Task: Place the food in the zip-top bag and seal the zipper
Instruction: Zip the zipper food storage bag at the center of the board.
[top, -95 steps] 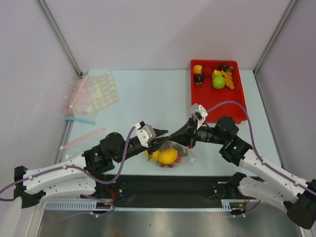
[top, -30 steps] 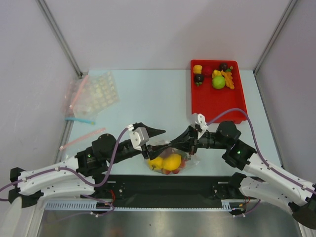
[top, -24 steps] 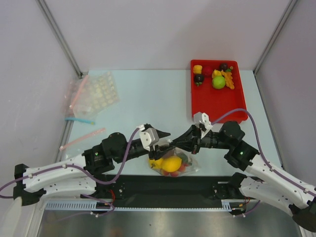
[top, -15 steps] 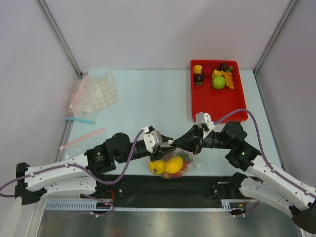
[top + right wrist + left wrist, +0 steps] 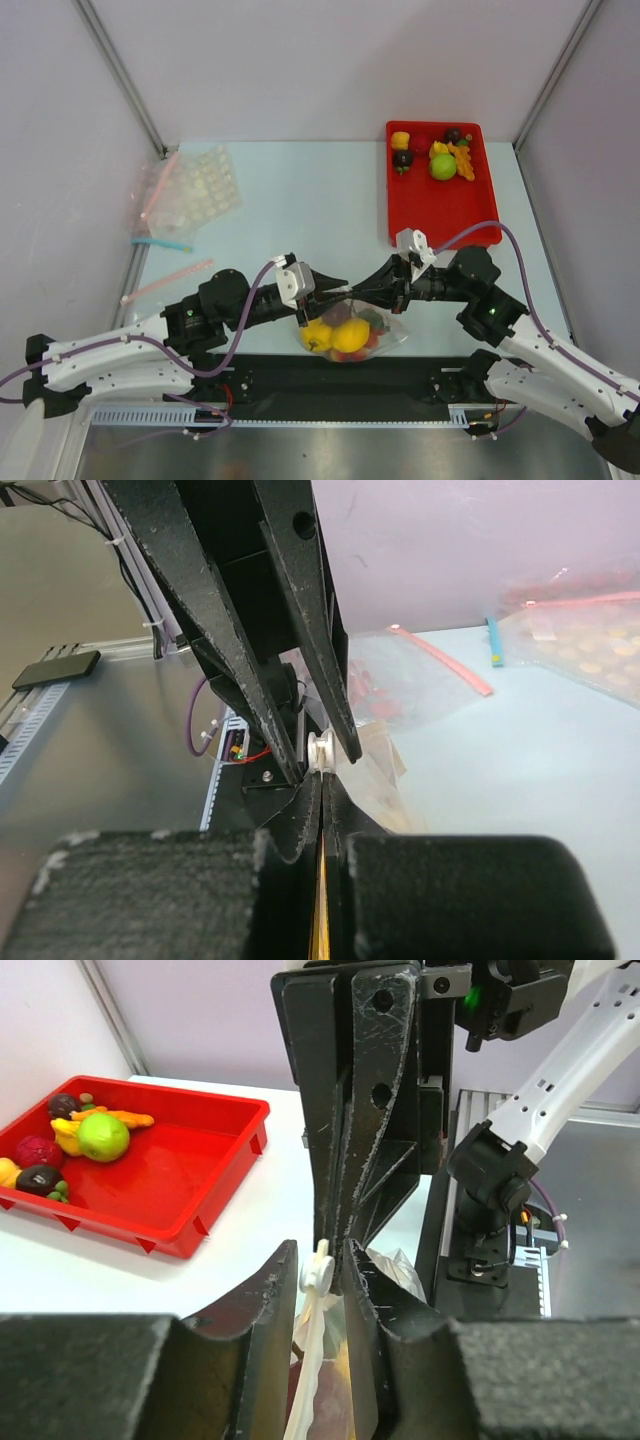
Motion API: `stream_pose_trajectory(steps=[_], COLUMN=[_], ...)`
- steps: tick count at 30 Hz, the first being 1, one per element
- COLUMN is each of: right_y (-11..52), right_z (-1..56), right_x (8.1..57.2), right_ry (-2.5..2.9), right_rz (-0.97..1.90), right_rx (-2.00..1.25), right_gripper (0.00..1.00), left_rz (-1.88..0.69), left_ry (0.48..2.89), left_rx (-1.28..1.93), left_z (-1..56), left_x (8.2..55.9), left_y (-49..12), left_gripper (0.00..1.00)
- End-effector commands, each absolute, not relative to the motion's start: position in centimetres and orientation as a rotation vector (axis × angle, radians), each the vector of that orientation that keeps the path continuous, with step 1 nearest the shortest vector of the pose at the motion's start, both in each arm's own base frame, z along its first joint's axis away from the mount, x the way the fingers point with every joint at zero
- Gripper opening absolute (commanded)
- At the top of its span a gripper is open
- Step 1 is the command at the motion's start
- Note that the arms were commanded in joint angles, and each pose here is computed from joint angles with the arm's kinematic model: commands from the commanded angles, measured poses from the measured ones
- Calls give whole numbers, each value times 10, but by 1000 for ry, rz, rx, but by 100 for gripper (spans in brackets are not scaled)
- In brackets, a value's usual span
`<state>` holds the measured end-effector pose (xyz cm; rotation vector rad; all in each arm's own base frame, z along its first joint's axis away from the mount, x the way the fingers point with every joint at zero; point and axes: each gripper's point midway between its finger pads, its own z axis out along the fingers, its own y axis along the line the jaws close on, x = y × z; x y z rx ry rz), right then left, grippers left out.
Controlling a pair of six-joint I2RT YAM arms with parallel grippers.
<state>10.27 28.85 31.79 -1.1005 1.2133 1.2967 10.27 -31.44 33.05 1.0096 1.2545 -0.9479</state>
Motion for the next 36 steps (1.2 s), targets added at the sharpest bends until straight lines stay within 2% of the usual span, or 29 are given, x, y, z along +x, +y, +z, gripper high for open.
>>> stream_pose_trajectory(steps=[1, 5, 7, 10, 11, 14, 15, 16, 21, 30, 36], right_y=[285, 284, 283, 282, 282, 282, 282, 283, 285, 290, 294], right_z=[344, 345, 346, 347, 347, 346, 346, 344, 338, 330, 325], right_x=[96, 94, 93, 91, 91, 92, 92, 93, 95, 98, 90], right_ry=[1091, 1082, 1076, 1065, 1065, 1067, 1066, 1067, 1070, 1085, 1077], right_rz=[1288, 1294, 1293, 1295, 1295, 1293, 1288, 1283, 1270, 1265, 1293], right_rx=[-1104, -1108, -1107, -1109, -1109, -1111, -1112, -1116, -1126, -1149, -1211], right_gripper=[0, 0, 0, 0, 0, 2, 7, 17, 33, 34, 45], left_rz=[-988, -993, -992, -993, -990, -991, -991, -991, -998, -1001, -1003], left_ry=[1221, 1218, 1218, 1220, 1222, 1222, 1216, 1214, 1206, 1206, 1206], left_rx=[1014, 1019, 1022, 1025, 1023, 1017, 1003, 1000, 985, 972, 965], left_z=[346, 346, 346, 346, 345, 345, 348, 349, 352, 354, 355], left_x=[97, 96, 96, 96, 96, 96, 97, 97, 96, 96, 97], left_y=[-319, -319, -319, -320, -320, -319, -317, -316, -313, -311, -310], left_gripper=[30, 32, 27, 9, 0, 0, 0, 0, 0, 0, 0])
